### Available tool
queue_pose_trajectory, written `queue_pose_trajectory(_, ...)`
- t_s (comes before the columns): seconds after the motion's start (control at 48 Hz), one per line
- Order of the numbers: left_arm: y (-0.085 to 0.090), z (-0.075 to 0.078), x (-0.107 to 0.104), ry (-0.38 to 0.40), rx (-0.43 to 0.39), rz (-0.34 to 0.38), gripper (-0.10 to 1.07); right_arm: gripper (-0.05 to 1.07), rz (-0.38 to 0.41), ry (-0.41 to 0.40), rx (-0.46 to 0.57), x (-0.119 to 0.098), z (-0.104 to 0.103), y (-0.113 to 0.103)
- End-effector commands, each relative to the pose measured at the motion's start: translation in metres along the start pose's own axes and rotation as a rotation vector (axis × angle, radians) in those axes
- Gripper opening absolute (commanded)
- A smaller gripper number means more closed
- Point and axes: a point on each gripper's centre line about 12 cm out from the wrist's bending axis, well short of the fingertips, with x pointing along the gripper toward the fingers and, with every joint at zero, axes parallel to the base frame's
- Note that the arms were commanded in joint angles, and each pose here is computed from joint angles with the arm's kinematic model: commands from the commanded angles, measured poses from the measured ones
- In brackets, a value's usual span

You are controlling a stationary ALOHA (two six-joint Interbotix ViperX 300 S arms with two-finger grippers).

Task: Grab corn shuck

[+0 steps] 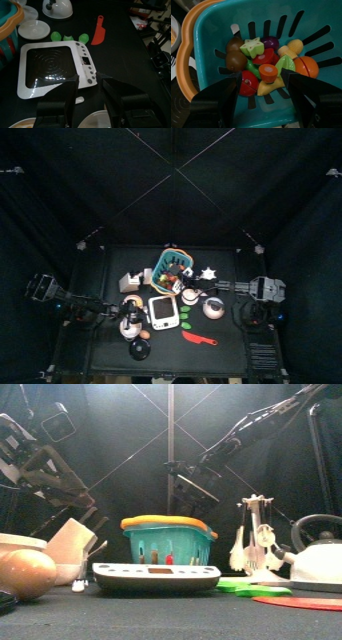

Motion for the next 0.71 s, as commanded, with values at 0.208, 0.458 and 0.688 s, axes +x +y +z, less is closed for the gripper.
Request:
queue_pose_trajectory(0.208,-0.001,0.008,0.002,-0.015,-0.002,-0.002,0.75,0.94,0.052,-0.084,-0.004,-0.034,0.019,0.016)
queue_pose_trajectory(0.458,-0.001,0.008,0.001,-0.015,-0.005,-0.002,0.75,0.94,0.098,-0.102,-0.031,-0.050,0.017,0.036)
queue_pose_trajectory(0.688,-0.002,0.015,-0.004,-0.031,-0.010,-0.009,0.75,0.94,0.103,-0.081,-0.053,-0.060,0.005,0.043)
